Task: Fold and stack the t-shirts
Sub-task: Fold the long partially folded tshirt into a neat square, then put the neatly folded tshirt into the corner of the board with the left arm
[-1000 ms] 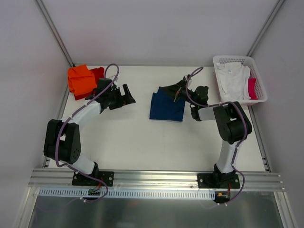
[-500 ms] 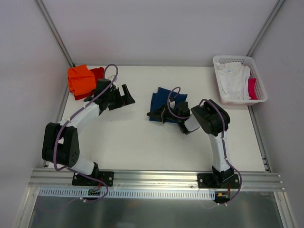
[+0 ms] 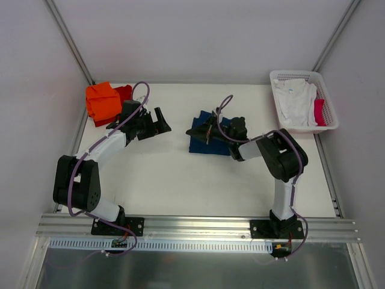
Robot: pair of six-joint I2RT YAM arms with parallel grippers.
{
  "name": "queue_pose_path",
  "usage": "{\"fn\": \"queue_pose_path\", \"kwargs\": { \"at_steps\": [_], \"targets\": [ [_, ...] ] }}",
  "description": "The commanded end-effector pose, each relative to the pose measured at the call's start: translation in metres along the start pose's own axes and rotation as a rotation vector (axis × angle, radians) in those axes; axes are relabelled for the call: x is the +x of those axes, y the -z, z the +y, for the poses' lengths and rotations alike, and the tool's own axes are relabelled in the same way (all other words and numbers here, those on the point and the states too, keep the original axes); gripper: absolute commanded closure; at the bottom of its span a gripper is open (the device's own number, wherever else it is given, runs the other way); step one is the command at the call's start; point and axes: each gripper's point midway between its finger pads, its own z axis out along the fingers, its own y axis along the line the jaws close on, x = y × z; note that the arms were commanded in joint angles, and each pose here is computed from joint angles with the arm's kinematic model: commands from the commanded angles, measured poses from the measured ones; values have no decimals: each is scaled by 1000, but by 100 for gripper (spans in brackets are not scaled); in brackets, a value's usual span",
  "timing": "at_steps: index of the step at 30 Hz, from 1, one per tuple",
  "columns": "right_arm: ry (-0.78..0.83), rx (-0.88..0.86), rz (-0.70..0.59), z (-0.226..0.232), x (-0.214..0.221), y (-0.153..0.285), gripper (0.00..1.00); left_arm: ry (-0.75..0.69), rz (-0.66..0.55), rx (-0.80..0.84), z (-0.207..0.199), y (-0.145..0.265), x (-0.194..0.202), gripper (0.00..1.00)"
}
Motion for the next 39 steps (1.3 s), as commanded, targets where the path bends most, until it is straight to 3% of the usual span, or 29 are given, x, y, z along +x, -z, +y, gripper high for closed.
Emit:
{"fn": "queue_pose_path", "kwargs": {
  "at_steps": [1,5,7,10,13,16,19,28,39],
  "targets": [
    [299,-184,71,98,17,9,100,5,-17,47,-9,5,-3,1],
    [377,-153,53,121,14,21,89,20,19,72,-9,-6,5,1],
    [405,-127,30,131,11,33,72,37,36,80,-8,-11,10,1],
    [478,-34,-8,131,7,49,56,53,59,96,-5,-25,17,1],
    [603,125,-62,127,3,67,47,88,116,114,1,-44,32,1],
    [727,288,-95,124,0,86,45,112,123,160,-2,-56,35,1],
    [799,294,-130,146,4,102,44,146,148,206,-2,-72,44,1],
    [858,337,-169,160,16,125,44,177,211,326,-23,-105,58,1],
    [863,335,-196,164,20,138,44,120,324,411,-79,-140,96,1]
  ]
}}
